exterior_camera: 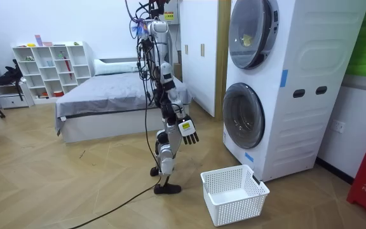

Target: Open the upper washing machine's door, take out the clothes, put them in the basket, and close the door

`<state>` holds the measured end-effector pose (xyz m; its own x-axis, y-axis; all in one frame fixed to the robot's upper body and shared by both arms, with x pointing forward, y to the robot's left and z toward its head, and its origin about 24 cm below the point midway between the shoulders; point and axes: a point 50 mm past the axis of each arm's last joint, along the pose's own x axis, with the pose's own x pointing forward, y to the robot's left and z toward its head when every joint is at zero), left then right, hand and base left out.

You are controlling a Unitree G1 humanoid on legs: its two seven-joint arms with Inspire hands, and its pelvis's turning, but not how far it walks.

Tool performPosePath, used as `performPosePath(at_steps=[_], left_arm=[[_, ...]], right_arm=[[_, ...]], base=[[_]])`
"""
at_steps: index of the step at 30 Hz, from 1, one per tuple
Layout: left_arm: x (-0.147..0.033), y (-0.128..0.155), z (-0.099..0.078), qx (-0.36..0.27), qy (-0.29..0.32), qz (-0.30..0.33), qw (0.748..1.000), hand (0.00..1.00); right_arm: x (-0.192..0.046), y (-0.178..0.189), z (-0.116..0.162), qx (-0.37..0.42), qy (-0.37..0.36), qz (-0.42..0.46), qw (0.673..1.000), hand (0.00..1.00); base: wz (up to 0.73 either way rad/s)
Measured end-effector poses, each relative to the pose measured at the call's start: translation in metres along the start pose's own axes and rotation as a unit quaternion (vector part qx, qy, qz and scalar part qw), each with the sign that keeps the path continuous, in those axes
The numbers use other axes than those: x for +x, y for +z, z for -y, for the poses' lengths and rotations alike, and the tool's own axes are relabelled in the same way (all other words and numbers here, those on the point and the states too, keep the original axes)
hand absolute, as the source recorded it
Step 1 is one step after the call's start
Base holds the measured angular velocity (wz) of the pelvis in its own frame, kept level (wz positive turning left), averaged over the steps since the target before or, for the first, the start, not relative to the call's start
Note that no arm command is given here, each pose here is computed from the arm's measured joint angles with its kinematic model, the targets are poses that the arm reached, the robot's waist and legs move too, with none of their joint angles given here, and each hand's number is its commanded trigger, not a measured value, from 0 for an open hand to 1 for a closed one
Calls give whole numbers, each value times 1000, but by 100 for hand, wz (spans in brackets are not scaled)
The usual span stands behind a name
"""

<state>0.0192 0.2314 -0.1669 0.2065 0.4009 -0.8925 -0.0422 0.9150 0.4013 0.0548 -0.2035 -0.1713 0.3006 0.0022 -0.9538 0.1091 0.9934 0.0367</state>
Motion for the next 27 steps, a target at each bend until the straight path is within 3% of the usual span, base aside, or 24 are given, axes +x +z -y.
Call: performPosePath(at_steps=[11,20,24,27], left_arm=[[0,2,0,0,3,2,1000,0],[0,1,-1,-6,5,1,1000,0],[1,2,-3,-18,5,-1,1000,0],[2,3,-5,-26,4,-1,1000,0]], right_arm=[[0,1,-1,0,7,1,1000,0],[0,2,1,53,1,4,999,0],[-1,40,6,83,-16,74,994,0],[-8,109,13,109,-29,184,977,0]], base=[[0],[0],[-2],[-14]])
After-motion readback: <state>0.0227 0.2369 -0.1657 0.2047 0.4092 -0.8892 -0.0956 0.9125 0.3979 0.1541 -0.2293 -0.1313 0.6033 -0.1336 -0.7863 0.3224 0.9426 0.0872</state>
